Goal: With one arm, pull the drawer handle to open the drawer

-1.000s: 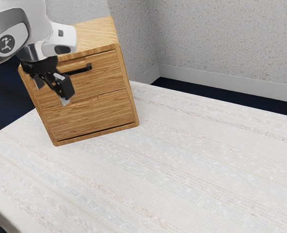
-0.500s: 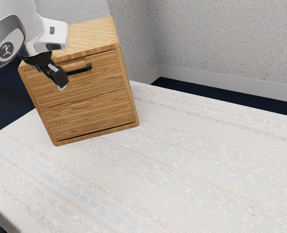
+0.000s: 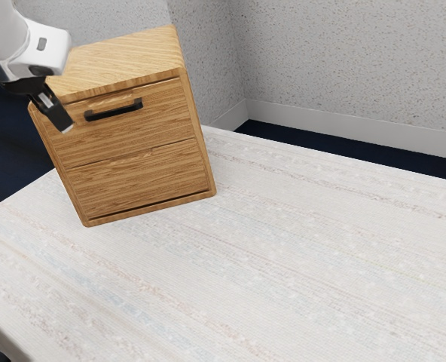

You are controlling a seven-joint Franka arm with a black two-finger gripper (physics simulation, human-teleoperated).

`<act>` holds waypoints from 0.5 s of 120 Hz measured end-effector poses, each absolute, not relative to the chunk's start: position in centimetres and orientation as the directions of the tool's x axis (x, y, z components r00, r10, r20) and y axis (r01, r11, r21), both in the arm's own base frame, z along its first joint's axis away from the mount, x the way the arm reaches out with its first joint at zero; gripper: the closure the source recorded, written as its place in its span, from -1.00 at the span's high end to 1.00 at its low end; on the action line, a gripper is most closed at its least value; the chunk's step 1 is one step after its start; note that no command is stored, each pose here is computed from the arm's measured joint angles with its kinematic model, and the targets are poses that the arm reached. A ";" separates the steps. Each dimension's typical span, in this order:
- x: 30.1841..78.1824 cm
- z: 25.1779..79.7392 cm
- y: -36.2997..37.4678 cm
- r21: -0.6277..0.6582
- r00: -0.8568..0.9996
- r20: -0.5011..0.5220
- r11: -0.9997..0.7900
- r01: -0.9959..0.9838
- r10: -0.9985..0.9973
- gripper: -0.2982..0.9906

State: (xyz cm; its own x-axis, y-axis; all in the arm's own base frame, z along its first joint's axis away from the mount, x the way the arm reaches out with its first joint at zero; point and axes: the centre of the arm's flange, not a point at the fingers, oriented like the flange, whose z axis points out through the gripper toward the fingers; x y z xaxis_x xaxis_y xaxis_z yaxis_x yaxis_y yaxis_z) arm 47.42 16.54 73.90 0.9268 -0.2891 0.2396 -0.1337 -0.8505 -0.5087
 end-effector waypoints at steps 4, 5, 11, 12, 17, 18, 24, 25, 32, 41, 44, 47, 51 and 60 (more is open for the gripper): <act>47.3 74.1 16.9 -0.517 0.924 0.242 -0.845 -0.137 -0.297 0.54; 47.2 74.1 17.0 -0.519 0.923 0.242 -0.844 -0.137 -0.299 0.54; 46.8 74.4 18.1 -0.530 0.920 0.248 -0.838 -0.134 -0.304 0.54; 46.7 74.4 18.4 -0.531 0.920 0.249 -0.837 -0.132 -0.303 0.54; 46.3 74.6 19.4 -0.538 0.919 0.252 -0.834 -0.126 -0.302 0.54; 46.3 74.7 19.5 -0.539 0.919 0.253 -0.833 -0.126 -0.303 0.54; 46.2 74.7 20.0 -0.547 0.915 0.253 -0.827 -0.132 -0.313 0.54; 46.2 74.6 20.1 -0.548 0.915 0.251 -0.826 -0.134 -0.316 0.54; 46.6 74.0 20.2 -0.555 0.910 0.244 -0.818 -0.152 -0.335 0.54; 47.1 73.4 20.1 -0.568 0.899 0.236 -0.803 -0.180 -0.369 0.54; 47.2 73.3 20.1 -0.573 0.895 0.234 -0.798 -0.188 -0.380 0.54; 47.4 73.2 20.1 -0.578 0.891 0.232 -0.792 -0.196 -0.390 0.54; 47.8 73.0 20.1 -0.583 0.887 0.227 -0.786 -0.207 -0.403 0.54; 48.4 72.5 20.1 -0.594 0.877 0.216 -0.771 -0.230 -0.429 0.54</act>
State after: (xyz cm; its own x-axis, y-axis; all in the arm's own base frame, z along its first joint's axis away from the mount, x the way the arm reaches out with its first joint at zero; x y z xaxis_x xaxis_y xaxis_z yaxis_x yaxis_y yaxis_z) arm 48.44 20.12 72.52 0.8772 -0.4286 0.2164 -0.2302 -0.7709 -0.5939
